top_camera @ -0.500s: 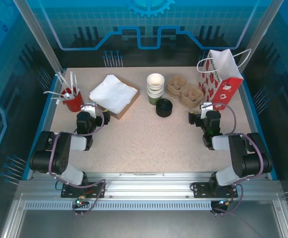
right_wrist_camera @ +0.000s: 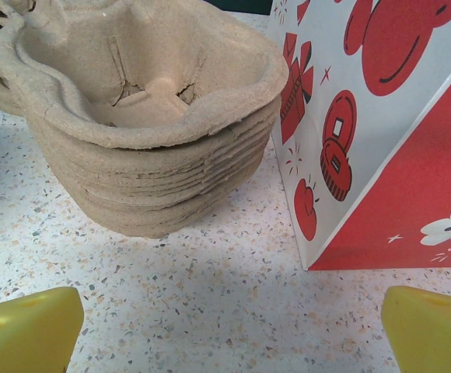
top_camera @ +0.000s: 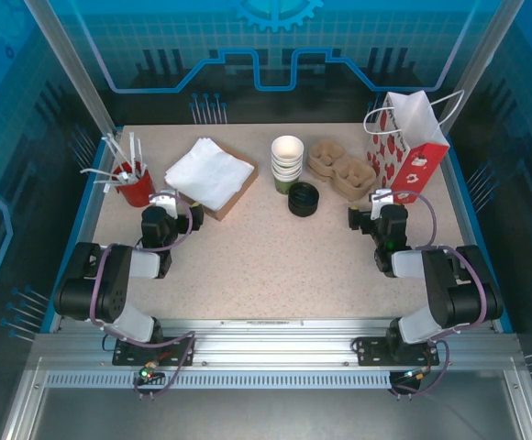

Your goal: Pack the takeout coffee

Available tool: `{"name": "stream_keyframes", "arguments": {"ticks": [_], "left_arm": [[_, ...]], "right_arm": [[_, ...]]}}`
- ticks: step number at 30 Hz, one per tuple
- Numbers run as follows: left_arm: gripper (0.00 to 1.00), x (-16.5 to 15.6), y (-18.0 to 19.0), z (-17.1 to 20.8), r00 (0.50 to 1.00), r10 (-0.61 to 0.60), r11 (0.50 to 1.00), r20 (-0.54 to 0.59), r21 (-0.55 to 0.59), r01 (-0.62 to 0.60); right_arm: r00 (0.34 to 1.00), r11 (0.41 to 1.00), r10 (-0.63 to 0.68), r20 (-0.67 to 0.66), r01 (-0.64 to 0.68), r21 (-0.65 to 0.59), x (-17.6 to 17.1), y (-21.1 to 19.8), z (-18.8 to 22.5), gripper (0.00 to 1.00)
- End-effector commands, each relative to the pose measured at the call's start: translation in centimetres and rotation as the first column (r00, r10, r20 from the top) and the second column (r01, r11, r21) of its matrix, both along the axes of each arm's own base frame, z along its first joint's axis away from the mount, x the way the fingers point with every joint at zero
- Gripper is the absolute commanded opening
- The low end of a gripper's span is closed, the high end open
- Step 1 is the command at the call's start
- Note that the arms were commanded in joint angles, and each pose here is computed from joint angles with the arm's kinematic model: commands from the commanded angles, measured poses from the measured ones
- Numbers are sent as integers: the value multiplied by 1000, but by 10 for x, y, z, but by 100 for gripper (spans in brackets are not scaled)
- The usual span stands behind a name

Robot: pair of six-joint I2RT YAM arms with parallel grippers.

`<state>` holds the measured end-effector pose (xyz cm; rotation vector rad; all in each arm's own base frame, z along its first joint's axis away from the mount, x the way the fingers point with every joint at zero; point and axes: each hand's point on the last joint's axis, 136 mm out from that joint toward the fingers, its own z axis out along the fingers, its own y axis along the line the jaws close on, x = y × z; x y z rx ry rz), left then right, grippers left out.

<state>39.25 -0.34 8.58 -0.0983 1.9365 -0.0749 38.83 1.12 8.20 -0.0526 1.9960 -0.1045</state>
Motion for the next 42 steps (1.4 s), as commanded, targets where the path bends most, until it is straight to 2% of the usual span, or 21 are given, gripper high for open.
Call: {"name": "stream_keyframes", "arguments": {"ticks": [1,19,22,24,27,29,32,34,37,39,42], "left_arm": [[99,5,1,8,1000,-15,1000,22,10,14],[99,4,1,8,1000,-14,1000,27,9,13],[99,-3,5,17,998,14,1000,64,6,-15],[99,-9,10,31,995,46,999,89,6,-46],[99,-17,16,58,991,81,997,110,-4,-81],[99,-24,22,74,984,153,985,86,-97,-144],[99,-32,5,91,994,105,966,36,-243,-93],[99,-38,-11,99,999,50,941,-6,-334,-49],[99,-42,-46,113,996,-80,900,-48,-434,52],[98,-46,-71,119,983,-165,895,-75,-431,117],[98,-50,-105,123,949,-277,900,-154,-386,200]], "right_arm": [[999,1000,3,46,-4,10,7,3,14,100],[999,1000,4,47,-5,14,7,2,14,100],[998,1000,-22,55,22,12,5,-2,24,100],[995,996,-88,40,88,-3,0,-10,36,100],[976,976,-215,36,214,42,-12,-31,61,100],[935,930,-353,18,349,111,-28,-55,77,100],[868,842,-493,-62,494,218,-53,-79,97,100],[890,852,-452,-62,451,264,-57,-70,114,99],[966,920,-257,15,240,308,-55,-24,144,97],[989,952,-138,50,118,282,-54,12,163,96],[999,977,26,21,-29,213,-48,63,182,94]]}}
